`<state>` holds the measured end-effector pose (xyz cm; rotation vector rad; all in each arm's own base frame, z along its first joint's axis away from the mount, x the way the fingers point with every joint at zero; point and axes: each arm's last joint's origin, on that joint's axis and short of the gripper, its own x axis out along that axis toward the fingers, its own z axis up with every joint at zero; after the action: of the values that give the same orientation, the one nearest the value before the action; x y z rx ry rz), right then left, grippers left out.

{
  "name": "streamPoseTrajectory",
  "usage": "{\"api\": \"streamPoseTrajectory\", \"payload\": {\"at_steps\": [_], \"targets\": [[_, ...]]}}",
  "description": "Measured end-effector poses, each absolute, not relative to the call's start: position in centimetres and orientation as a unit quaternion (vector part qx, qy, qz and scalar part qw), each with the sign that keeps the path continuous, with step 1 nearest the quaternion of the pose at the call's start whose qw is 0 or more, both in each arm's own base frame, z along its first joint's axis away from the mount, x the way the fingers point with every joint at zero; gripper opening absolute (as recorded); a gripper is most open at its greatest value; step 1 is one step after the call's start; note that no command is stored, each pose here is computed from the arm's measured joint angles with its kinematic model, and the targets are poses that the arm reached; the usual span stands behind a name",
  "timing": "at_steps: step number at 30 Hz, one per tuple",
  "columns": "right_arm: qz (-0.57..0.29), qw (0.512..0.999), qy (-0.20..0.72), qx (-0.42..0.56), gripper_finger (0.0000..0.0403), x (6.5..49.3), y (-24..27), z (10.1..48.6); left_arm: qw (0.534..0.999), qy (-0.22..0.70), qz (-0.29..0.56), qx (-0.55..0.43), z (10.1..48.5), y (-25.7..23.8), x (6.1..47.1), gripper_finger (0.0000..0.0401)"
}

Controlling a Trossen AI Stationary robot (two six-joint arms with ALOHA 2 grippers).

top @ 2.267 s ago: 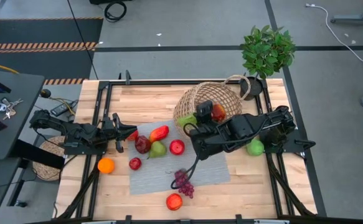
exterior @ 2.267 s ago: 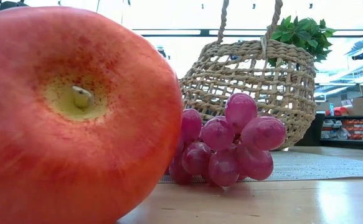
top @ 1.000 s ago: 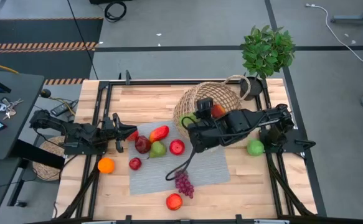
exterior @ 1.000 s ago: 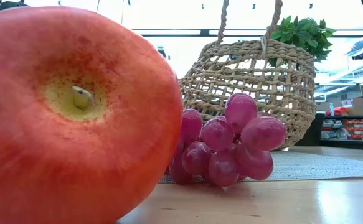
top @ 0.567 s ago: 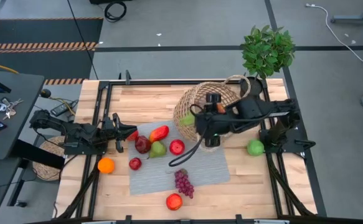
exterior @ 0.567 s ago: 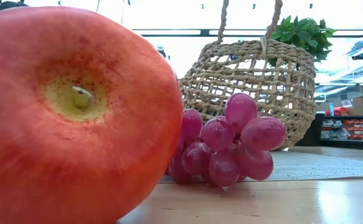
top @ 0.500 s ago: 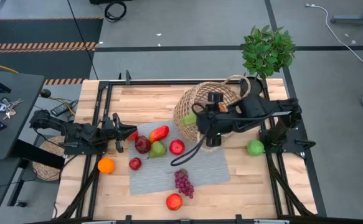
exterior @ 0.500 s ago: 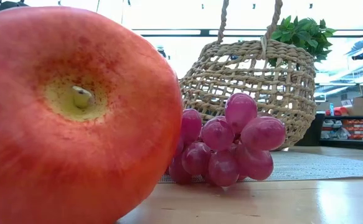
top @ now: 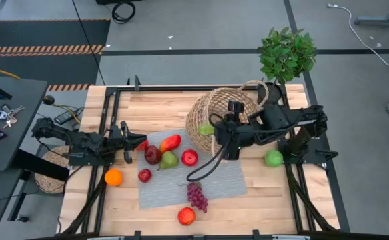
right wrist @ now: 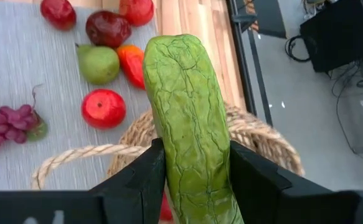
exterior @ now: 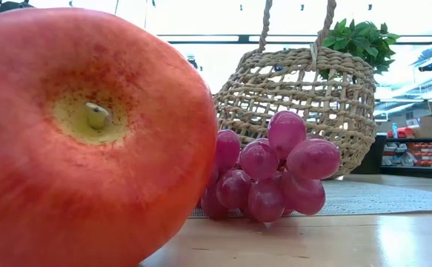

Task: Build produce basket
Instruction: Put the cucumber into the brown basket

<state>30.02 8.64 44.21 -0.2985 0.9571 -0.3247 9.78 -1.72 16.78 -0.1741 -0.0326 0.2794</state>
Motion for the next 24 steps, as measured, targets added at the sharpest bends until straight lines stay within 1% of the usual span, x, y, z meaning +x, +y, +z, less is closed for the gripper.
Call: {"api": "streamPoseTrajectory", "payload": {"at_steps": [3,6,9,12,15,18,20,24], "targets": [[-0.16,0.869,0.452,-0.126,0.0167,29.6,8.9,43.8,0.986,-0.016,0.139,-0.087,16.8,-1.7,9.8,0.0048],[-0.16,0.891,0.417,-0.085,0.0167,29.4,9.1,43.9,0.986,-0.016,0.139,-0.087,16.8,-1.7,9.8,0.0048],[-0.163,0.916,0.367,-0.024,0.0167,29.2,9.1,44.8,0.986,-0.016,0.139,-0.087,16.8,-1.7,9.8,0.0048],[-0.176,0.931,0.316,0.053,0.0167,28.6,8.7,46.1,0.986,-0.016,0.139,-0.087,16.8,-1.7,9.8,0.0048],[-0.19,0.932,0.27,0.148,0.0167,28.1,8.2,47.3,0.986,-0.016,0.139,-0.087,16.8,-1.7,9.8,0.0048],[-0.188,0.931,0.234,0.207,0.0167,27.4,7.6,48.4,0.986,-0.016,0.139,-0.087,16.8,-1.7,9.8,0.0048],[-0.189,0.931,0.215,0.225,0.0167,27.0,7.5,48.9,0.986,-0.016,0.139,-0.087,16.8,-1.7,9.8,0.0048],[-0.197,0.932,0.209,0.222,0.0167,26.9,7.4,49.0,0.986,-0.016,0.139,-0.087,16.8,-1.7,9.8,0.0048]]}}
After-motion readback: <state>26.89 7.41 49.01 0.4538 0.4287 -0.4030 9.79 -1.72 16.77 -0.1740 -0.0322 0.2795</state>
